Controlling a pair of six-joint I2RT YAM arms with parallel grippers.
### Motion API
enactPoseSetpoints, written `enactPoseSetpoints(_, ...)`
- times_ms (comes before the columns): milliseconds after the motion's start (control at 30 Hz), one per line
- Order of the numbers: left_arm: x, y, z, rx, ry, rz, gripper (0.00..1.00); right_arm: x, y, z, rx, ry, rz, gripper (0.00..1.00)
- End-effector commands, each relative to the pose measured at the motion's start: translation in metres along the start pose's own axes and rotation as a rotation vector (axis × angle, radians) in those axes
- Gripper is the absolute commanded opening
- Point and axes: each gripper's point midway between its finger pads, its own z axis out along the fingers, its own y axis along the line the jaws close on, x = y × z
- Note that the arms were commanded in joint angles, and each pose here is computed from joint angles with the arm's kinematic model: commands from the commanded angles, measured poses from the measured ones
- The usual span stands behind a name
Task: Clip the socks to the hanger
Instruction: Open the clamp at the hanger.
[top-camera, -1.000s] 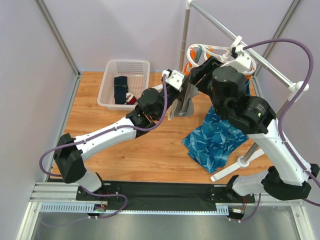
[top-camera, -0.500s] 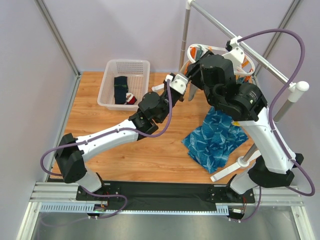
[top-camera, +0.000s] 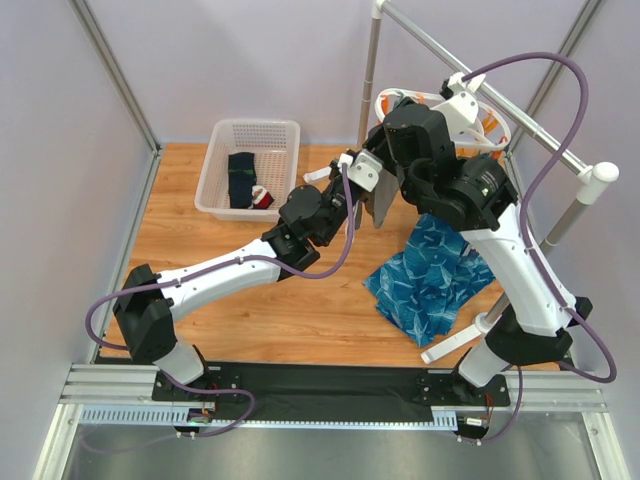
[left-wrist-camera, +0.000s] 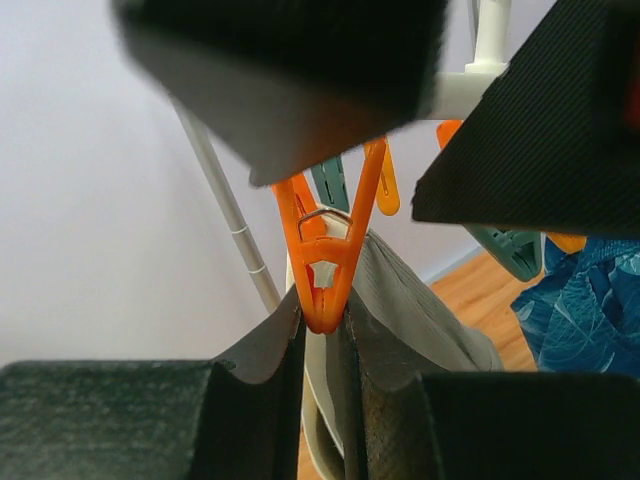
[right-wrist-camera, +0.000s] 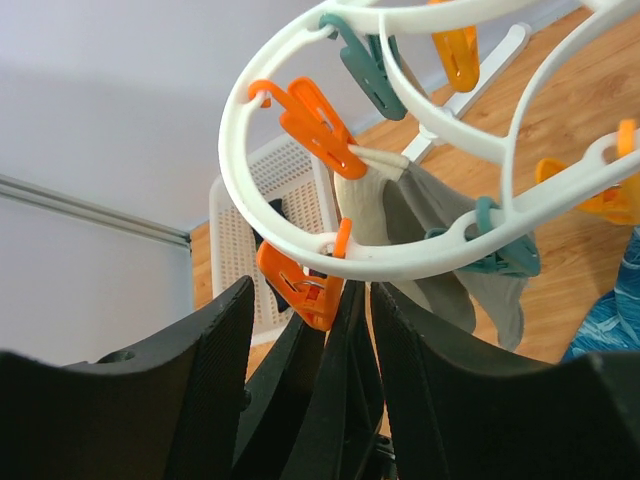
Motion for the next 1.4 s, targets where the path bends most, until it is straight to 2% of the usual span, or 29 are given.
enactPoseSetpoints(0, -0.029, 0.001, 0.003, 0.006, -0.093, 0.0, 0.0, 0.007, 0.008, 0.006, -0.013, 0.005, 0.031, 0.52)
enactPoseSetpoints(667, -0.02, -0.008, 0.005, 0.026, -0.076, 0.023, 0.0, -0.006, -0.001, 0.023, 0.05, -0.062, -0.007, 0.5)
enactPoseSetpoints(900, -0.021, -0.008, 0.005, 0.023, -0.077, 0.024, 0.0, -0.012, -0.001, 0.02, 0.05, -0.075, -0.022, 0.44)
enactPoseSetpoints(1367, -0.023, -0.007, 0.004, 0.026, -0.078, 0.024, 0.0, -0.013, -0.012, 0.029, 0.102, -0.104, -0.066, 0.44)
